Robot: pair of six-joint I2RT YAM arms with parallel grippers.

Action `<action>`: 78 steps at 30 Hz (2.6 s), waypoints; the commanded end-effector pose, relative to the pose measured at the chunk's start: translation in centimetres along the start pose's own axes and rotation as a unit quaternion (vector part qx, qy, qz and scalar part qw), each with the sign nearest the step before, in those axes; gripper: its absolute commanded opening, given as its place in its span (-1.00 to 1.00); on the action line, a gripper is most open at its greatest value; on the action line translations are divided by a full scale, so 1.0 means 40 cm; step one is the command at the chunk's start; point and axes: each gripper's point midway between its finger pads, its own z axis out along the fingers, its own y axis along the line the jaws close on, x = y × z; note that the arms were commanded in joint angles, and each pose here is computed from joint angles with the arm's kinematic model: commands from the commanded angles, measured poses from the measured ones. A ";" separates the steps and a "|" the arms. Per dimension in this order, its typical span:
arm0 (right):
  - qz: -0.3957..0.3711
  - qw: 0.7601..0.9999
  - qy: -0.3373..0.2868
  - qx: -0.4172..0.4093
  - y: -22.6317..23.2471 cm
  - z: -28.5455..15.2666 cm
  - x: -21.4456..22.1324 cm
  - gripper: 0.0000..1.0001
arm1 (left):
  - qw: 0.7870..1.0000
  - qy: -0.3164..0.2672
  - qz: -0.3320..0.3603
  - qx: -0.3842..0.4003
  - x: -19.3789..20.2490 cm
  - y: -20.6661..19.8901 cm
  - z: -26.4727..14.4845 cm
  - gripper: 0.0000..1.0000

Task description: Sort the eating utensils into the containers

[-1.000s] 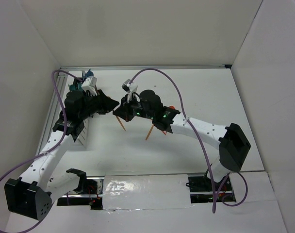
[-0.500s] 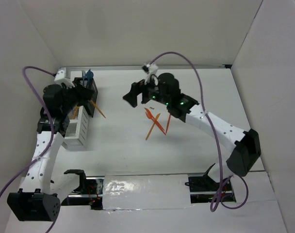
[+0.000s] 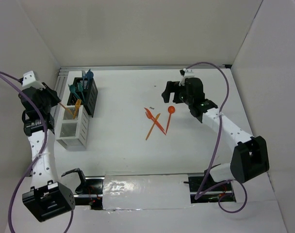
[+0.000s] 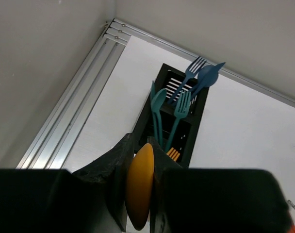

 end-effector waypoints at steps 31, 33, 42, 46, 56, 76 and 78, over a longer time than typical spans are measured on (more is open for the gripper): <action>-0.005 0.991 0.135 -0.009 0.044 0.068 0.277 0.73 | 0.988 -0.011 0.133 0.075 0.125 -0.022 0.121 -0.15; -0.002 0.991 0.135 -0.009 0.046 0.058 0.281 0.73 | 0.988 -0.014 0.131 0.076 0.111 -0.031 0.113 -0.02; 0.006 0.990 0.139 0.017 0.009 0.072 0.278 0.69 | 0.973 -0.037 0.111 0.198 -0.027 -0.180 -0.007 0.42; -0.005 0.987 0.160 0.028 0.001 0.068 0.319 0.58 | 0.946 -0.003 0.077 0.315 -0.043 -0.310 -0.103 0.47; -0.092 0.971 0.214 -0.051 0.050 0.075 0.426 0.39 | 0.880 0.134 0.038 0.455 0.108 -0.510 -0.216 0.71; -0.139 0.946 0.288 -0.043 0.016 0.122 0.577 -0.16 | 0.873 0.147 0.043 0.463 0.149 -0.541 -0.221 0.74; -0.138 0.944 0.297 -0.042 0.012 0.119 0.590 -0.39 | 0.872 0.152 0.042 0.463 0.156 -0.542 -0.216 0.74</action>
